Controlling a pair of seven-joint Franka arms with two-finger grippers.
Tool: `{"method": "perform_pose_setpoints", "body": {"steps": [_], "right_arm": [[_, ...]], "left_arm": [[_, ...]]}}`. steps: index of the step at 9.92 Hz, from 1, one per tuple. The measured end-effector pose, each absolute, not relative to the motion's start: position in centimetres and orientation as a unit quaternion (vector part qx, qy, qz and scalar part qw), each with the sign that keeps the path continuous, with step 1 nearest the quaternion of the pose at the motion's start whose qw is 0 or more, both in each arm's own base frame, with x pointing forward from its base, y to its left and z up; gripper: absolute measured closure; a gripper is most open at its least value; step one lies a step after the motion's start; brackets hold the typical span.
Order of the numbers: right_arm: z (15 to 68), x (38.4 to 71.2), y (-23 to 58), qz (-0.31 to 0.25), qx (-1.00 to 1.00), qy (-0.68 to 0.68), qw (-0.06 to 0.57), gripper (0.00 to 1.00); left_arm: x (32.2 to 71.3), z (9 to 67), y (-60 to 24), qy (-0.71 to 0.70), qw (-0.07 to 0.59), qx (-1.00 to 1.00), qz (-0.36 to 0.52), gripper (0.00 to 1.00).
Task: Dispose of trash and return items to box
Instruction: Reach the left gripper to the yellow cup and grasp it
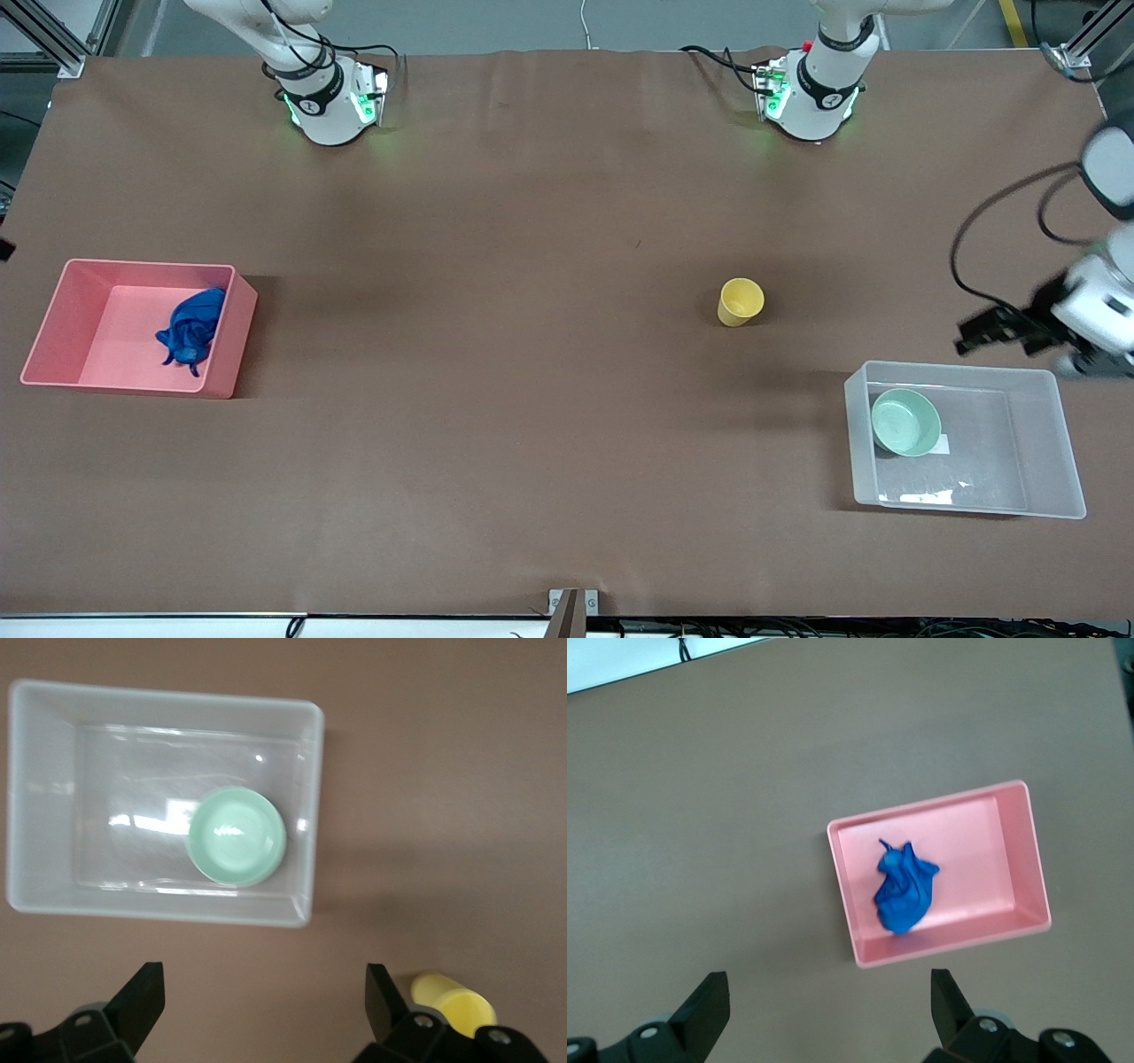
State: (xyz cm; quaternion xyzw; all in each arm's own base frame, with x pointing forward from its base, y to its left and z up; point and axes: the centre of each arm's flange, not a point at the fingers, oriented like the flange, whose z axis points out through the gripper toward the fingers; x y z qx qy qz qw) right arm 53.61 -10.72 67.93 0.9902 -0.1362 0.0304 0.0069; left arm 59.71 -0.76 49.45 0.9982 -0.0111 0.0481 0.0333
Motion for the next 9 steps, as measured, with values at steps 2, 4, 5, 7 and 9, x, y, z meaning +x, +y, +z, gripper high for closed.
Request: {"method": "perform_pose_setpoints", "body": {"steps": [2, 4, 5, 7, 9], "right_arm": [[69.2, 52.1, -10.4, 0.031, 0.991, -0.129, 0.007, 0.0], [68.5, 52.3, -10.9, 0.025, 0.995, -0.094, 0.011, 0.0], [68.4, 52.4, -11.0, 0.025, 0.996, -0.09, 0.012, 0.0], [68.4, 52.5, -10.7, 0.025, 0.996, -0.088, 0.013, 0.0], [68.5, 52.8, -9.1, 0.026, 0.996, -0.08, 0.012, 0.0]], "left_arm": [[55.3, 46.8, -5.8, -0.037, 0.037, 0.999, 0.013, 0.0], [52.8, 41.1, -9.9, -0.063, 0.033, 0.997, 0.007, 0.0], [51.6, 37.4, -11.7, -0.067, 0.033, 0.997, 0.019, 0.0], [49.8, 30.5, -14.3, -0.081, 0.037, 0.996, 0.011, 0.01], [49.3, 25.8, -15.8, -0.091, 0.042, 0.995, -0.015, 0.03]]}}
